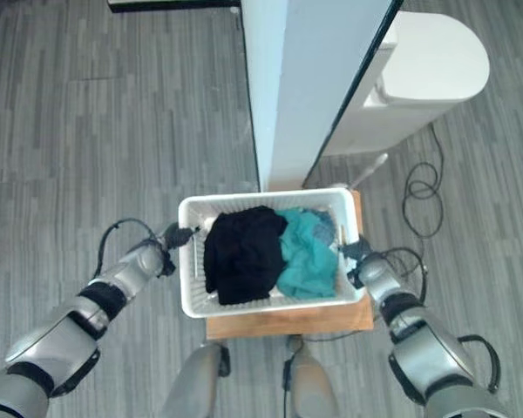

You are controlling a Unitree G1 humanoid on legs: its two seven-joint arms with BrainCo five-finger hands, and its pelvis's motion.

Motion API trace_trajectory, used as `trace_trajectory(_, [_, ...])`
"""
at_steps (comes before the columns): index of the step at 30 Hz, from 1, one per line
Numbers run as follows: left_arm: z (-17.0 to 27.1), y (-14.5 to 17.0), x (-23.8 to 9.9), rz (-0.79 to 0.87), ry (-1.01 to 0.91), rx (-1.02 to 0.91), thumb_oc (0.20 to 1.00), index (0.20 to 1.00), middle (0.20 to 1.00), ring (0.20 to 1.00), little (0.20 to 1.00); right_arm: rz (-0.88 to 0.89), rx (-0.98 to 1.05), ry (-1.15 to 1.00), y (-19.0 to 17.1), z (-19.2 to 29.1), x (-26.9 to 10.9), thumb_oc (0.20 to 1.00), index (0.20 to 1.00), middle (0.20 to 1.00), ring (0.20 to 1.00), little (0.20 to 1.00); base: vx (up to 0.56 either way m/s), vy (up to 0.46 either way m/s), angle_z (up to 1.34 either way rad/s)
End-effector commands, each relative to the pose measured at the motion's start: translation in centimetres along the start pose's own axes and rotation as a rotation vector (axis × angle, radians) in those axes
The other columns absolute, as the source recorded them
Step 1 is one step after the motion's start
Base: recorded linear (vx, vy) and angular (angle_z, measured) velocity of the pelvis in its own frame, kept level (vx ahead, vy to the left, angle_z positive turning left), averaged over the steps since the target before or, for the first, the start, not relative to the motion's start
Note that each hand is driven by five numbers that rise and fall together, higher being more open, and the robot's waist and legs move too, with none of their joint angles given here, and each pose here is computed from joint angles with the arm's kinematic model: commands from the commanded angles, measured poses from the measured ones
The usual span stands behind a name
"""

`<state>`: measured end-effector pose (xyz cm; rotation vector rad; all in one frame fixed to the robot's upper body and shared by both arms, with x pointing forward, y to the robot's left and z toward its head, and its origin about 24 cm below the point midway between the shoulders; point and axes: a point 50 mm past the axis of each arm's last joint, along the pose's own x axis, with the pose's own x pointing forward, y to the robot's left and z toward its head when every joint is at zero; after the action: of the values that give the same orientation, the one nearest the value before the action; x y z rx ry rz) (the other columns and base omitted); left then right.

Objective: Grab the laundry basket,head to the washer,open it,put in the laundry and shut it.

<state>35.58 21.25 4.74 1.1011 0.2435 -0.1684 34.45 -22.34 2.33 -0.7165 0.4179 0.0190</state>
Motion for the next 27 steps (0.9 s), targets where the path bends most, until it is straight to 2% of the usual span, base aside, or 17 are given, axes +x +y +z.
trace_trajectory(1, [-0.6,-1.4,-0.9,-0.02,-0.024,0.057,0.2,0.2,0.2,0.2,0.2,-0.075,0.075,-0.192,-3.5,2.2,-1.2,0.2,0.2,0.2,0.2,0.2,0.1,-0.021,-0.14])
trace_trajectory(5, [-1.6,-2.4,-2.2,-0.039,-0.021,-0.052,0.2,0.2,0.2,0.2,0.2,-0.078,0.115,-0.179,-4.3,-0.2,-3.0,0.2,0.2,0.2,0.2,0.2,0.1,-0.018,-0.03])
trace_trajectory(11, [-3.2,-1.4,-4.0,-0.034,-0.019,-0.155,0.2,0.2,0.2,0.2,0.2,-0.06,0.198,-0.161,-6.8,-3.1,-5.9,0.2,0.2,0.2,0.2,0.2,0.1,-0.037,0.0])
trace_trajectory(20, [-3.1,-0.8,-4.0,-0.008,-0.021,-0.236,0.2,0.2,0.2,0.2,0.2,-0.032,0.201,-0.12,-8.3,-4.3,-6.7,0.2,0.2,0.2,0.2,0.2,0.05,-0.063,0.03])
trace_trajectory(27, [-0.3,-0.1,-2.9,-0.004,-0.101,-0.264,0.2,0.2,0.2,0.2,0.2,-0.048,0.239,-0.106,-8.9,-5.1,-7.2,0.2,0.2,0.2,0.2,0.2,-0.04,-0.074,0.04])
